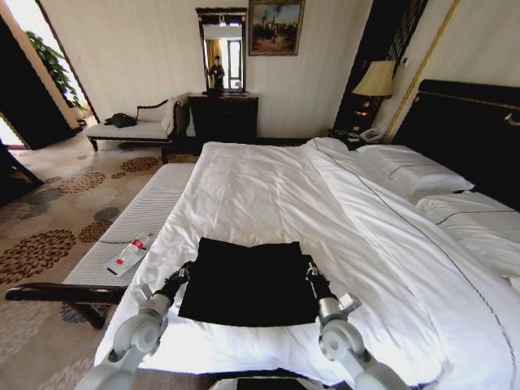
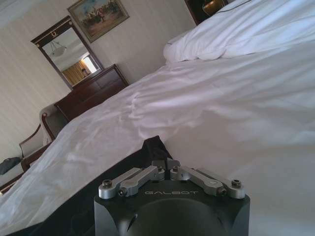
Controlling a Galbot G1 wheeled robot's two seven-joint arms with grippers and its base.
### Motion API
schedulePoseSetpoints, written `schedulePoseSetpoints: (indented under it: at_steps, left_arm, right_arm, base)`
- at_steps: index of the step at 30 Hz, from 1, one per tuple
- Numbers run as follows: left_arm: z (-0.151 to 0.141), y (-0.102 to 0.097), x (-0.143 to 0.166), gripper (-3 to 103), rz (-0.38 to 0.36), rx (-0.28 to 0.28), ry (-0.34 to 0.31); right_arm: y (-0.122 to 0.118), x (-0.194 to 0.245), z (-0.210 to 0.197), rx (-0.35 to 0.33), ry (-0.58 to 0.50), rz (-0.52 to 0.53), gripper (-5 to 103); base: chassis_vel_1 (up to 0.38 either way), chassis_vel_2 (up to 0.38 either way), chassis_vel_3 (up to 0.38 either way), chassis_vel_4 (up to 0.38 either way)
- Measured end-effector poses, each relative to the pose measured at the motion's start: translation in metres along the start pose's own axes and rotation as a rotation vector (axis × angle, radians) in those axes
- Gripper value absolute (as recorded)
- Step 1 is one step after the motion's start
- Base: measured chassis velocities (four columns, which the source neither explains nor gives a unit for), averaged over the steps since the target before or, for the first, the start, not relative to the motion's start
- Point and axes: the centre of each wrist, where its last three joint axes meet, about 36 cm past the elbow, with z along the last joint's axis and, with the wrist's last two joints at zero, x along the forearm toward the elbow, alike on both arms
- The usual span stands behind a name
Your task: Fold the clothes on the bed.
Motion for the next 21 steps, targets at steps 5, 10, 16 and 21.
schedulePoseSetpoints:
  at_steps: [5,10,16,21]
  left_arm:
    - [0.009,-0.002,0.009,1,-0.002,-0.001,0.012]
    - [0.012,-0.001,0.021,1,-0.003,-0.003,0.018]
    - [0.014,0.001,0.029,1,-0.003,-0.006,0.019]
    - [0.015,0.009,0.026,1,-0.025,-0.017,0.01]
  right_arm:
    - [-0.002,0.012,0.011,-0.002,0.01,0.019,0]
    - [0.003,0.022,0.015,-0.02,0.014,0.032,0]
    - [0.007,0.032,0.012,-0.038,0.019,0.043,0]
    - [0.001,0.032,0.016,-0.017,0.033,0.067,0]
  base:
    - [0.0,0.0,0.0,0.0]
    - [0.0,0.0,0.0,0.0]
    - [0.0,0.0,0.0,0.0]
    - [0.0,0.0,0.0,0.0]
